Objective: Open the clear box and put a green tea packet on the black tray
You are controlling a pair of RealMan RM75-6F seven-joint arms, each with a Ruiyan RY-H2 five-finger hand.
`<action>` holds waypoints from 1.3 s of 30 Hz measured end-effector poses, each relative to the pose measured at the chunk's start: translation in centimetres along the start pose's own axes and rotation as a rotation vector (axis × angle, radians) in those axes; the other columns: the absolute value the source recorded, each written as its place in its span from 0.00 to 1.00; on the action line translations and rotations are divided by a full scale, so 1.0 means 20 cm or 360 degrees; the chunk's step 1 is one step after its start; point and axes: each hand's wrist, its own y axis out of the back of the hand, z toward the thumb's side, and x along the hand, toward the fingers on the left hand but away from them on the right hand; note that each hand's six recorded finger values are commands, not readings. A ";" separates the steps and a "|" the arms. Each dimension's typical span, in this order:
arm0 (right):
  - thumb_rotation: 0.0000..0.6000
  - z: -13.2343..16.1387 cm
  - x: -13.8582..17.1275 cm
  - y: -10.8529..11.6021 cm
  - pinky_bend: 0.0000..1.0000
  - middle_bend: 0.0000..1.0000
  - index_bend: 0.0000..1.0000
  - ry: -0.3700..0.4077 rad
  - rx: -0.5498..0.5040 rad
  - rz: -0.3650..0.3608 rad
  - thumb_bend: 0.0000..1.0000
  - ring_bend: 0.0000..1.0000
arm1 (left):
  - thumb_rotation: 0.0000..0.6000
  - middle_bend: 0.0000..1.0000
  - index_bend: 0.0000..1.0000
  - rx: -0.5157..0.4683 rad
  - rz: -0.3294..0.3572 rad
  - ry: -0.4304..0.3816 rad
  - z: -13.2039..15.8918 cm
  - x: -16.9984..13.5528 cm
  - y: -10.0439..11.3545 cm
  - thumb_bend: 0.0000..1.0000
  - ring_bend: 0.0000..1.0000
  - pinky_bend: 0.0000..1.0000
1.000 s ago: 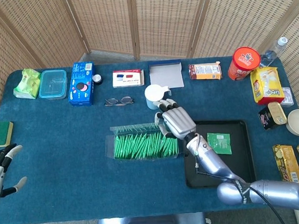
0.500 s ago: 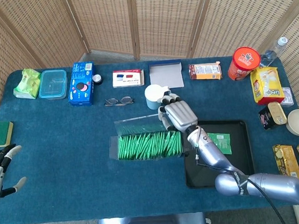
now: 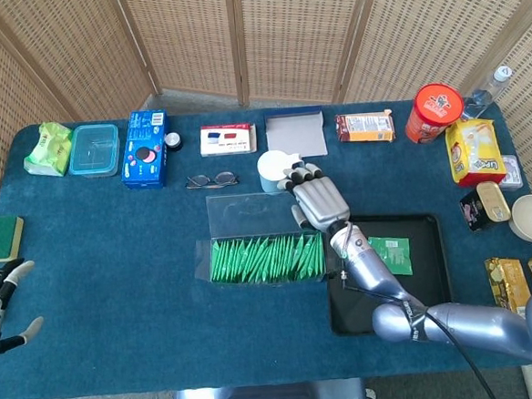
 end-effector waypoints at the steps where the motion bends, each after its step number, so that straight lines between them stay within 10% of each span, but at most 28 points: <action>1: 1.00 -0.01 0.00 -0.01 0.09 0.11 0.19 -0.0011 0.0021 -0.0007 0.58 0.11 | 1.00 0.13 0.13 0.0000 0.0000 0.0001 0.00 0.00 0.00 0.20 0.16 0.24; 14: 1.00 0.00 0.05 0.04 0.09 0.07 0.07 0.0045 -0.0021 -0.0101 0.45 0.08 | 1.00 0.13 0.13 -0.0008 0.0004 0.0015 -0.02 -0.03 0.00 0.20 0.16 0.24; 24: 1.00 0.02 0.23 0.15 0.09 0.11 0.21 0.0337 -0.0153 -0.0146 0.22 0.07 | 1.00 0.13 0.13 -0.0021 -0.0005 -0.0009 0.01 -0.02 -0.01 0.20 0.16 0.24; 39: 1.00 0.08 0.27 -0.02 0.09 0.15 0.32 0.0586 0.0049 0.0036 0.10 0.07 | 1.00 0.13 0.13 -0.0013 0.0004 -0.0015 0.01 -0.02 0.00 0.20 0.16 0.24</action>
